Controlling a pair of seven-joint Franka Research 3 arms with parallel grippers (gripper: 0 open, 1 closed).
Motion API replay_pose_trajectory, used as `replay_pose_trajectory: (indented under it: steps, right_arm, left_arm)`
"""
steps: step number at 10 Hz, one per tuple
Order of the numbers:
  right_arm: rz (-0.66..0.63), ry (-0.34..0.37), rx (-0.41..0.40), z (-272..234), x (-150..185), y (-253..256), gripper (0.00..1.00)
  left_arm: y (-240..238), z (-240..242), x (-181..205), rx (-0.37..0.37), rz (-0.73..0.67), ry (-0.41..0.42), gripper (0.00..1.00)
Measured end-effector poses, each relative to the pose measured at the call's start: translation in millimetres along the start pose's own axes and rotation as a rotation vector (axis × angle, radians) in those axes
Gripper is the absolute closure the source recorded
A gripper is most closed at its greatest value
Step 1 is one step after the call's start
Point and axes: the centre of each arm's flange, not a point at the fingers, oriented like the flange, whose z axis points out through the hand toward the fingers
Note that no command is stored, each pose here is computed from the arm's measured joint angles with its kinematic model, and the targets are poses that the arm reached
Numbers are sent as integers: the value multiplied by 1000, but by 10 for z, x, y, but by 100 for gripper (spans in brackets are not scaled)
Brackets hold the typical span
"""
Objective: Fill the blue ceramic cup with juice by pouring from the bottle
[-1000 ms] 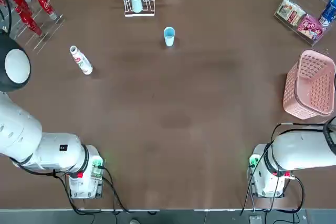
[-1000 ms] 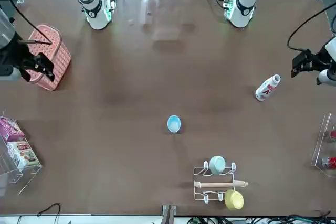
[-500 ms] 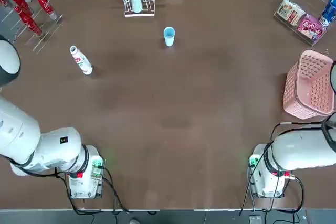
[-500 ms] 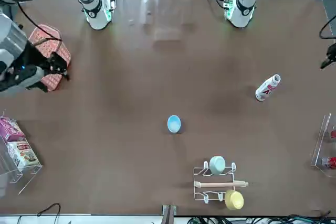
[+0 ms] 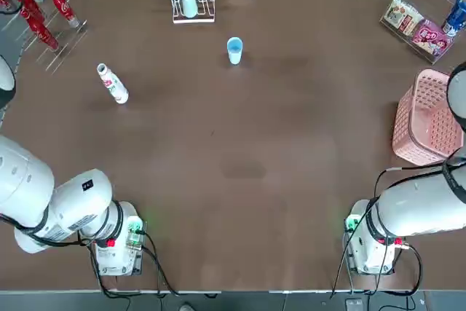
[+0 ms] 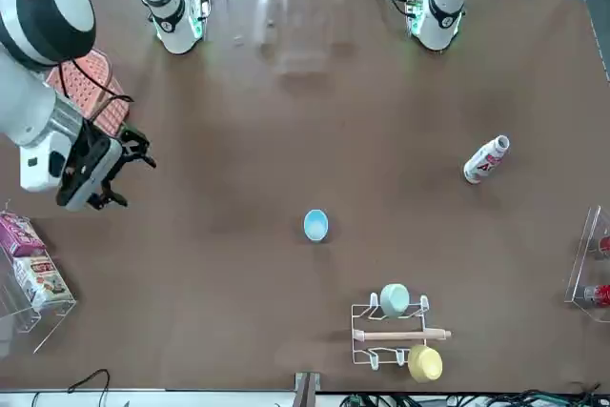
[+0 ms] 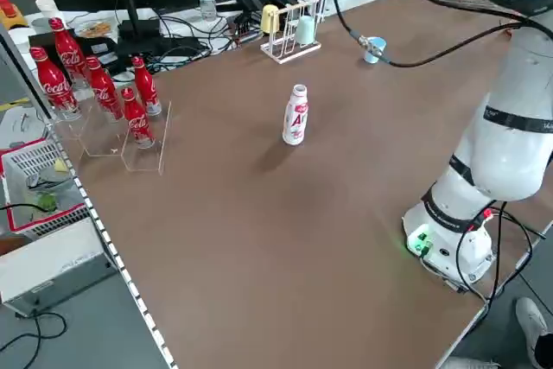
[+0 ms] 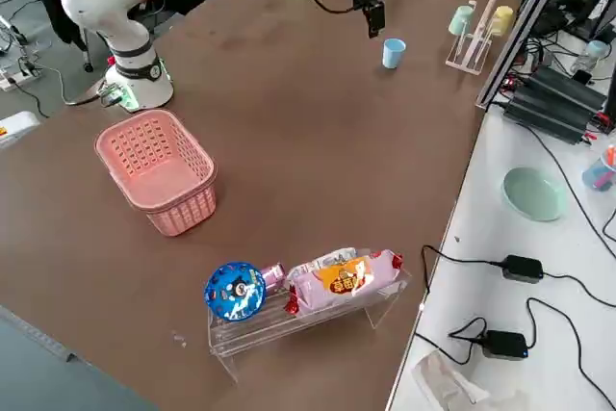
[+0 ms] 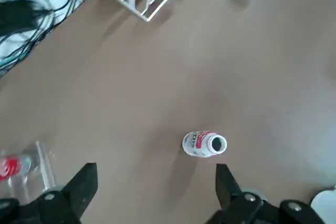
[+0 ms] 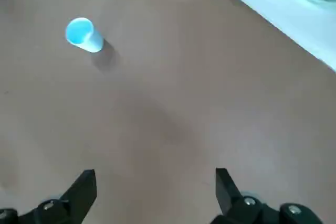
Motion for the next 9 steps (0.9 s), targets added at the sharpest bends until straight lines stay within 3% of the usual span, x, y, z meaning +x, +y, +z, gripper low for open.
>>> replay_pose_trajectory:
  steps: [2, 4, 6, 9]
  right_arm:
    - [-171, 85, 95, 460, 118, -14, 0]
    - [-274, 160, 116, 1089, 94, 80, 0]
    - [-349, 243, 72, 1612, 15, 216, 0]
    - [-368, 321, 25, 2354, -14, 244, 0]
  left_arm:
    - [-235, 362, -392, -100, 60, 84, 0]
    - [-379, 660, -660, -172, 128, 151, 0]
    - [-445, 987, -987, -263, 135, 202, 0]
    - [-412, 1396, -1286, -317, 251, 302, 0]
